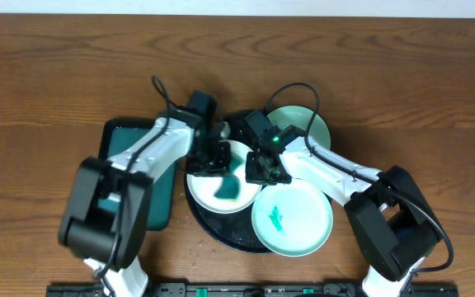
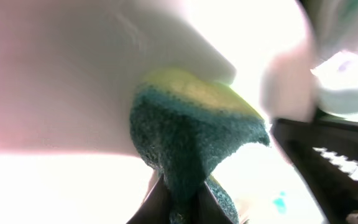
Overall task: Clean dirty plates on tray and stack at the side
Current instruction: 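Scrub the white plate with the sponge while the right gripper holds it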
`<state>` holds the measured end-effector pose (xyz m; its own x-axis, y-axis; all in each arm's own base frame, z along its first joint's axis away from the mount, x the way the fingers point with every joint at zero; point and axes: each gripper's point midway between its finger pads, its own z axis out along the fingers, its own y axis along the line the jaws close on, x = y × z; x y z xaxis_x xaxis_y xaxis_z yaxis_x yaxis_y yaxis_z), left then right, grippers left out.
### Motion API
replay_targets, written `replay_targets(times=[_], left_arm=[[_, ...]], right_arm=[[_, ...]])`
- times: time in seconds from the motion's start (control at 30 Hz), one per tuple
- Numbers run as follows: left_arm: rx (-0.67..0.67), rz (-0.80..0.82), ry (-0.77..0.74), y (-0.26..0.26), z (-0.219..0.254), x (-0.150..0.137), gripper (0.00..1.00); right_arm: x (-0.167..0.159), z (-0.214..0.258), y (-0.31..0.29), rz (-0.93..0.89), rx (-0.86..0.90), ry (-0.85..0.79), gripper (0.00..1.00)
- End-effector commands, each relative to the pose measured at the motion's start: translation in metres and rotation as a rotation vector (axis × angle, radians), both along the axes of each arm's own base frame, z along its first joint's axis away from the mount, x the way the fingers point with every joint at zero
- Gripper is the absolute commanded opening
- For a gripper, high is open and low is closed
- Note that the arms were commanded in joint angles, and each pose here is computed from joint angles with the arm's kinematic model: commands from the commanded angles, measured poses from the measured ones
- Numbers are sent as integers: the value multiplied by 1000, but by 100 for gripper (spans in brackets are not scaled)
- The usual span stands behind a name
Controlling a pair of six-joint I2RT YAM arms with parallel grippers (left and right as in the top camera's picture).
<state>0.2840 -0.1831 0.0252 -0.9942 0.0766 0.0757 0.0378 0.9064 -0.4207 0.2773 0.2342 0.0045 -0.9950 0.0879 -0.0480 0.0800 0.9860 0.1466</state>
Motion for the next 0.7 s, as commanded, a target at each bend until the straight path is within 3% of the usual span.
replay_targets(times=[0.0,0.23,0.47,0.67], left_arm=[[136,37,-118,29,23,15,7],[213,42,-167,53,66,-7,7],[569,218,-188,131,86,-22,7],[600,349,-146,168,84,-17,7]], right_arm=[[-6,-14,-15,-22,-68,24,1],[-8,-14,-12,-10,-52,36,1],[-16,-11,6,78,50,77,1],[-20,-5,30,109,181,106,1]])
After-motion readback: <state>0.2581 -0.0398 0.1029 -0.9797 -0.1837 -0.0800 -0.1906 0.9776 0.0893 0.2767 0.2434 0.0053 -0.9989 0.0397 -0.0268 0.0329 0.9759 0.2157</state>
